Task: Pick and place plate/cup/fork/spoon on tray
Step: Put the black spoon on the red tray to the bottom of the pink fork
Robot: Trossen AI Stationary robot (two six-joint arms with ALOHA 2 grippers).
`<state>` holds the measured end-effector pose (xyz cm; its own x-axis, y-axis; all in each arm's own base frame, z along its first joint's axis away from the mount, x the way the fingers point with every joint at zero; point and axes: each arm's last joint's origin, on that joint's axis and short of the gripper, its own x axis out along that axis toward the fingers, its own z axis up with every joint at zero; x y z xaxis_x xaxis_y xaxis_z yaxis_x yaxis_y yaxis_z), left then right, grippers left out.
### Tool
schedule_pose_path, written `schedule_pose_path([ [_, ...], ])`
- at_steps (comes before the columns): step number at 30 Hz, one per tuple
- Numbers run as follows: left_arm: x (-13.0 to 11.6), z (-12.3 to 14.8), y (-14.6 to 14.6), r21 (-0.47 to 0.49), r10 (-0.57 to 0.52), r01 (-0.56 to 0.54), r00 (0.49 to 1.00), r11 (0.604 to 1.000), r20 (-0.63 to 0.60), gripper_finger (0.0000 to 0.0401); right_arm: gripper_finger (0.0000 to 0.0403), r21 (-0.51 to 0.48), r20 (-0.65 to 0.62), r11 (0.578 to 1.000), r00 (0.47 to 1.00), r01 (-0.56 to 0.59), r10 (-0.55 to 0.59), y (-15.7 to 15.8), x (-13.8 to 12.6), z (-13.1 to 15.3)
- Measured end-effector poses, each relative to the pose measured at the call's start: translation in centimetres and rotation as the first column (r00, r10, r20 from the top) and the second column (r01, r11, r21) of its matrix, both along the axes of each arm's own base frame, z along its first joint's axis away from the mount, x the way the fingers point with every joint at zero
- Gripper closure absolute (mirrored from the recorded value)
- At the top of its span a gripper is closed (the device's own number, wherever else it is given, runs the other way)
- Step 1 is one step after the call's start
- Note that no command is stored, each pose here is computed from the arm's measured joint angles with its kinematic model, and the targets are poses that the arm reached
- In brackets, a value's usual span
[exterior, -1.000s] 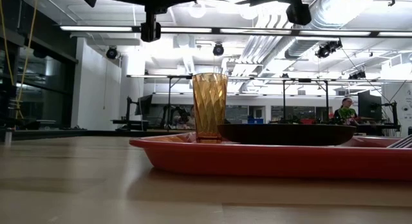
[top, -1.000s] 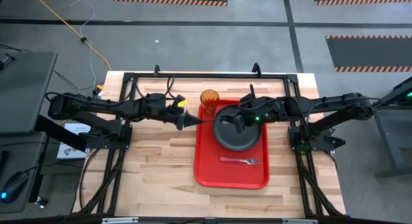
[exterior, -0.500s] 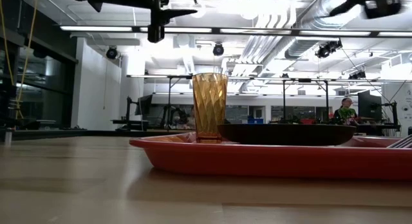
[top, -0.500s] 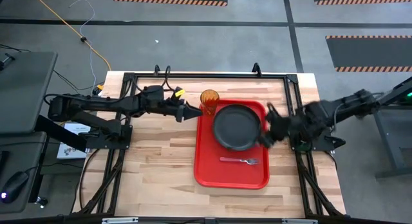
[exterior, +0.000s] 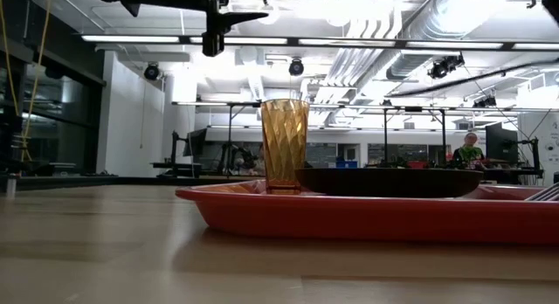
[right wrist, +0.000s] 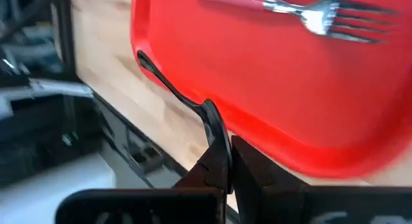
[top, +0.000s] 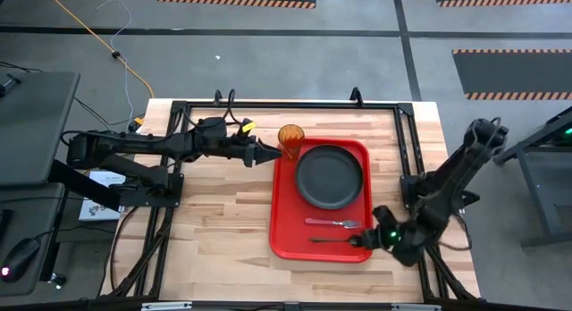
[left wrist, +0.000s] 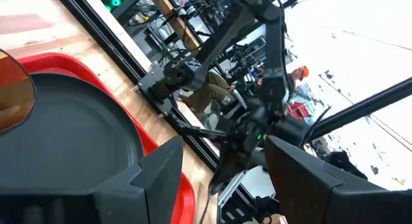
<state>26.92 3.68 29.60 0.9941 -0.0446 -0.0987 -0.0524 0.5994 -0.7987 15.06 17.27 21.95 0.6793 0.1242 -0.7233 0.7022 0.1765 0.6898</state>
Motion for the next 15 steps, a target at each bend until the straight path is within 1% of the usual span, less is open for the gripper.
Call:
schedule_pose_path([
  [3, 0.0, 0.0, 0.0, -0.001, 0.001, -0.001, 1.000, 1.000, 0.000, 0.0190, 0.0403, 0.014, 0.036, 0.997, 0.996, 0.076, -0.076, 0.8, 1.5, -1.6],
  [7, 0.0, 0.0, 0.0, -0.003, 0.001, -0.001, 1.000, 1.000, 0.000, 0.0190, 0.0403, 0.052, 0.014, 0.996, 0.997, 0.070, -0.071, 1.7, 3.4, -3.4],
  [11, 0.0, 0.0, 0.0, -0.004, 0.002, -0.002, 1.000, 1.000, 0.000, 0.0190, 0.0403, 0.054, -0.020, 0.992, 0.993, 0.116, -0.115, 2.1, 4.1, -5.0],
  [15, 0.0, 0.0, 0.0, -0.004, 0.003, -0.003, 1.000, 1.000, 0.000, 0.0190, 0.0403, 0.033, -0.040, 0.989, 0.989, 0.142, -0.141, 1.9, 4.5, -6.0],
])
